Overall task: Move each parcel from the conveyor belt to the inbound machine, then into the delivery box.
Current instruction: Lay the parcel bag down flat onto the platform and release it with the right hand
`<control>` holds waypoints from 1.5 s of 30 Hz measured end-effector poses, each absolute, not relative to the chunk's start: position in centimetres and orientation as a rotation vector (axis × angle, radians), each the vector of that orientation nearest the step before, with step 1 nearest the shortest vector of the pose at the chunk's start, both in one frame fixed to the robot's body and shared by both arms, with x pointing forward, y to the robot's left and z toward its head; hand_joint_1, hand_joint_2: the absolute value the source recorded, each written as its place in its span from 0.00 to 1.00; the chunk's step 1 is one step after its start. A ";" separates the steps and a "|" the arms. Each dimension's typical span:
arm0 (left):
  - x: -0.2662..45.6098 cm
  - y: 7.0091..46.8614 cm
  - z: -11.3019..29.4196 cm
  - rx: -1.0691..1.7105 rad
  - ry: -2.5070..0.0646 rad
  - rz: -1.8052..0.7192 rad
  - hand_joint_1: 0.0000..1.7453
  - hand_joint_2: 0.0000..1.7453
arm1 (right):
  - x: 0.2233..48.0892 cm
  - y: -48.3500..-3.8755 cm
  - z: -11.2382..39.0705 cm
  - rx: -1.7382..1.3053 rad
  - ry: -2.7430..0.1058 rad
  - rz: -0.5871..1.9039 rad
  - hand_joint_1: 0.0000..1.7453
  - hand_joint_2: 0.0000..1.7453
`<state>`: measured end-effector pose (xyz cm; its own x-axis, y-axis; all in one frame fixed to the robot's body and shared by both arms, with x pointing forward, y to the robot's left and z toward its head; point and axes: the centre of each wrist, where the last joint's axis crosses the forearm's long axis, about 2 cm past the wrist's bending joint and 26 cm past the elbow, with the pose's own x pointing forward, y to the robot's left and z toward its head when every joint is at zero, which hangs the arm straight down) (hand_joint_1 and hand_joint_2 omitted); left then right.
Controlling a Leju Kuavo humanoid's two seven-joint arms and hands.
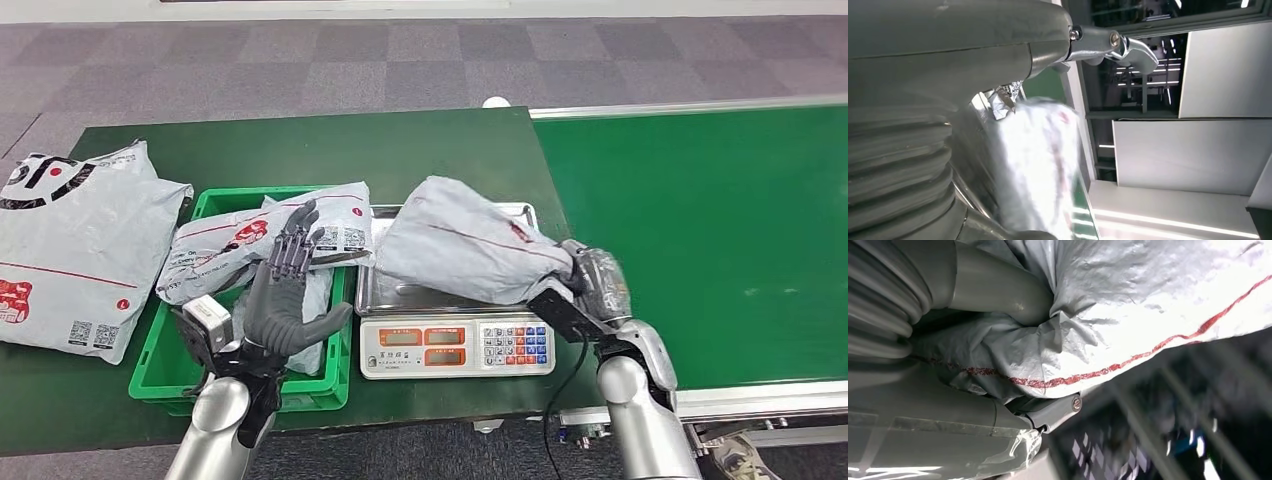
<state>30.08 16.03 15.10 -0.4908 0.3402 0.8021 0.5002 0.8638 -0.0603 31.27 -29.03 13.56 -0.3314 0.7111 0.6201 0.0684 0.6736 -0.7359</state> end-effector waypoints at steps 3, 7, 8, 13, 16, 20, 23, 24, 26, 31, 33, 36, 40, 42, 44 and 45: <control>29.8 16.1 15.0 -0.601 -2.145 -0.230 0.00 1.00 | 31.5 -28.5 12.7 -0.550 -1.771 0.794 1.00 1.00; 29.3 16.2 14.9 -0.589 -2.157 -0.228 0.00 1.00 | 32.1 -28.1 12.1 -0.449 -1.756 0.841 1.00 1.00; 29.2 16.2 14.9 -0.586 -2.158 -0.227 0.00 1.00 | 32.3 -28.0 12.0 -0.417 -1.757 0.852 1.00 1.00; 29.0 16.3 14.9 -0.568 -2.158 -0.240 0.00 1.00 | 33.0 -27.5 11.6 -0.276 -1.743 0.898 1.00 1.00; 28.9 16.3 14.9 -0.565 -2.158 -0.243 0.00 1.00 | 33.1 -27.4 11.5 -0.256 -1.733 0.912 1.00 1.00; 28.8 16.3 14.9 -0.565 -2.156 -0.242 0.00 1.00 | 33.2 -27.4 11.3 -0.247 -1.725 0.921 1.00 1.00; 28.8 16.3 14.9 -0.565 -2.156 -0.241 0.00 1.00 | 33.3 -27.3 11.3 -0.244 -1.722 0.927 1.00 1.00; 28.8 16.3 14.9 -0.565 -2.155 -0.241 0.00 1.00 | 33.3 -27.3 11.2 -0.244 -1.721 0.928 1.00 1.00; 28.8 16.3 14.9 -0.565 -2.155 -0.241 0.00 1.00 | 33.3 -27.3 11.2 -0.244 -1.720 0.929 1.00 1.00; 28.8 16.3 14.9 -0.565 -2.155 -0.241 0.00 1.00 | 33.4 -27.3 11.2 -0.243 -1.718 0.930 1.00 1.00; 28.7 16.3 14.9 -0.565 -2.156 -0.241 0.00 1.00 | 33.4 -27.4 11.2 -0.241 -1.718 0.929 0.50 1.00; 28.7 16.3 14.9 -0.549 -2.158 -0.253 0.00 1.00 | 33.4 -27.3 11.2 -0.215 -1.734 0.916 0.00 1.00; 28.8 16.4 14.9 -0.465 -2.165 -0.306 0.00 1.00 | 33.3 -27.3 11.3 -0.158 -1.804 0.860 0.00 1.00; 28.8 16.4 14.9 -0.406 -2.168 -0.344 0.00 1.00 | 33.3 -27.3 11.7 -0.149 -1.876 0.812 0.00 1.00; 28.9 16.2 14.9 -0.359 -2.165 -0.381 0.00 1.00 | 33.2 -27.3 12.5 -0.140 -1.964 0.756 0.00 1.00; 29.0 16.0 15.0 -0.342 -2.162 -0.399 0.00 1.00 | 33.1 -27.3 12.9 -0.136 -2.008 0.729 0.00 1.00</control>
<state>28.99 15.96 15.02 -0.5702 0.0977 0.8157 0.3827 0.9102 0.1585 33.10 -27.26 12.89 -0.5328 0.3784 0.7569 -0.1953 0.8154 -0.5450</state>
